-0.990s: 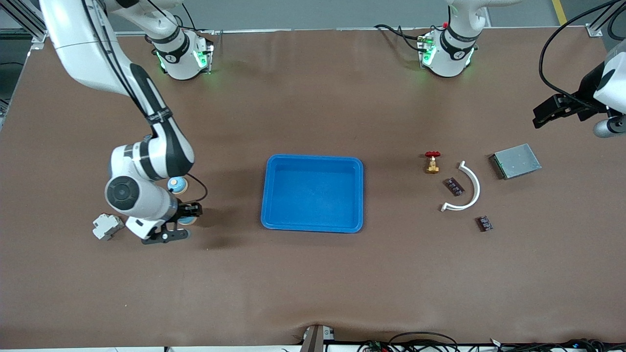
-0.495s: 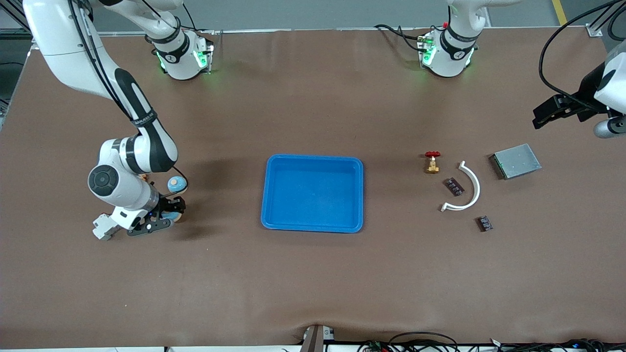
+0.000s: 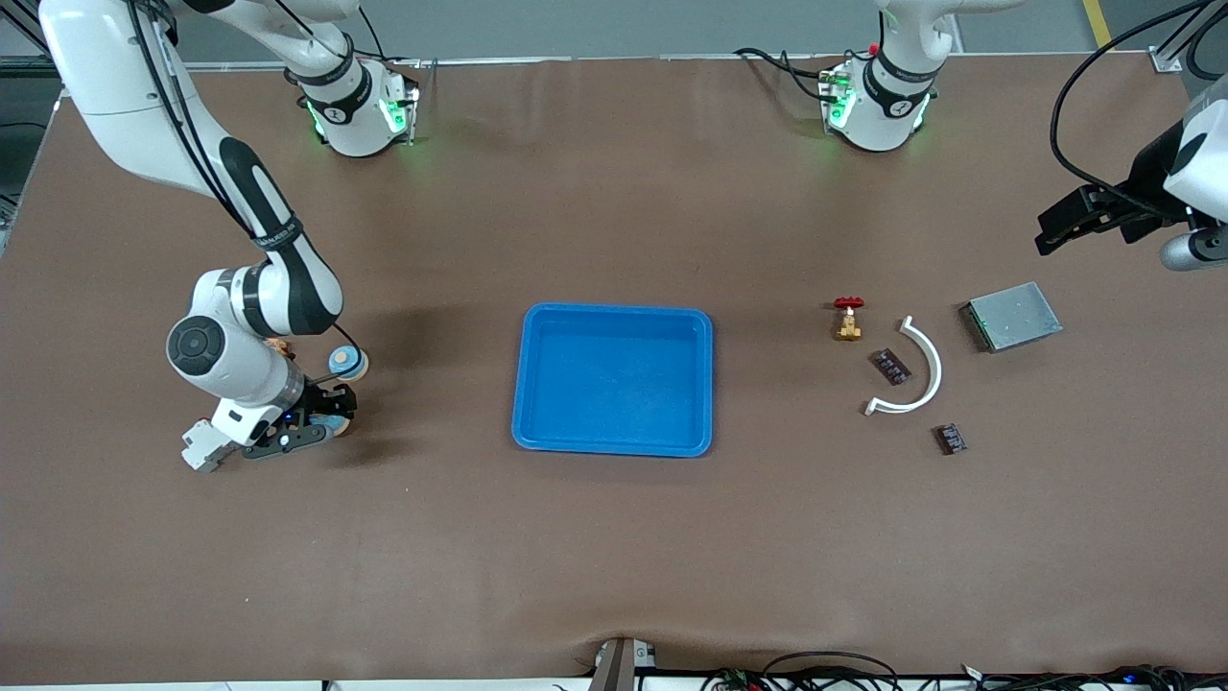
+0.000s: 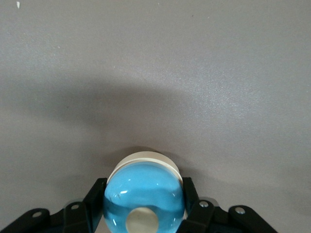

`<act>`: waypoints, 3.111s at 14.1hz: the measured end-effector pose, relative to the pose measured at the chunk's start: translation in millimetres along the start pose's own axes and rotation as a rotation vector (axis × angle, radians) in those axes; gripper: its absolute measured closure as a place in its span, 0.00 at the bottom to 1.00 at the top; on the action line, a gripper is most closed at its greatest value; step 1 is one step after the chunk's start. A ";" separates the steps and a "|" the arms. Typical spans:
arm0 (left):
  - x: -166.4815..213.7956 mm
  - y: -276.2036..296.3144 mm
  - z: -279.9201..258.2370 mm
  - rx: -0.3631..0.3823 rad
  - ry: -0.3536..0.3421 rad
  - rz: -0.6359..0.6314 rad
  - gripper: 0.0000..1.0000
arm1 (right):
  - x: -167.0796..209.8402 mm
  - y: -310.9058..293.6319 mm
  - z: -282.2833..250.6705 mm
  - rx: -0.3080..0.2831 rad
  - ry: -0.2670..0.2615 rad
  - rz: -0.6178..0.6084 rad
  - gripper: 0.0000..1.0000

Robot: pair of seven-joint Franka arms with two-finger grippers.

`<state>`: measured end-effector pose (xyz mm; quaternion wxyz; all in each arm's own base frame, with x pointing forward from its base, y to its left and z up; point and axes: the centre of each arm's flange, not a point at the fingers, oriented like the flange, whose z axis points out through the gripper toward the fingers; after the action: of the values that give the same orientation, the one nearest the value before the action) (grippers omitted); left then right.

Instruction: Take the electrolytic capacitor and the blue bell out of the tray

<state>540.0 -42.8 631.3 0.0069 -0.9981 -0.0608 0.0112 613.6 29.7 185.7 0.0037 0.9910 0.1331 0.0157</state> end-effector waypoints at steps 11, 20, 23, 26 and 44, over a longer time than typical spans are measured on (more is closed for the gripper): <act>-7.2 21.8 -4.0 0.002 0.003 0.043 0.00 | -3.1 0.5 14.6 0.000 0.012 0.001 0.09; -2.2 -12.4 -27.6 -0.006 0.052 0.055 0.00 | 18.0 4.6 -77.6 0.014 -0.070 0.010 0.00; -3.8 -12.0 -26.5 -0.004 0.038 0.064 0.00 | 22.4 10.5 -128.8 0.037 -0.079 0.045 0.00; -4.2 -11.3 -28.7 -0.005 0.041 0.066 0.00 | 21.8 33.0 -165.5 0.070 -0.100 0.100 0.00; -5.2 -5.4 -28.4 -0.004 0.037 0.078 0.00 | -26.7 19.9 -411.9 0.048 -0.053 0.325 0.00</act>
<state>534.8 -38.4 659.9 0.0056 -0.9997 -0.0216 -0.0070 579.9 4.8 596.8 -0.0191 0.9993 -0.0289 -0.0134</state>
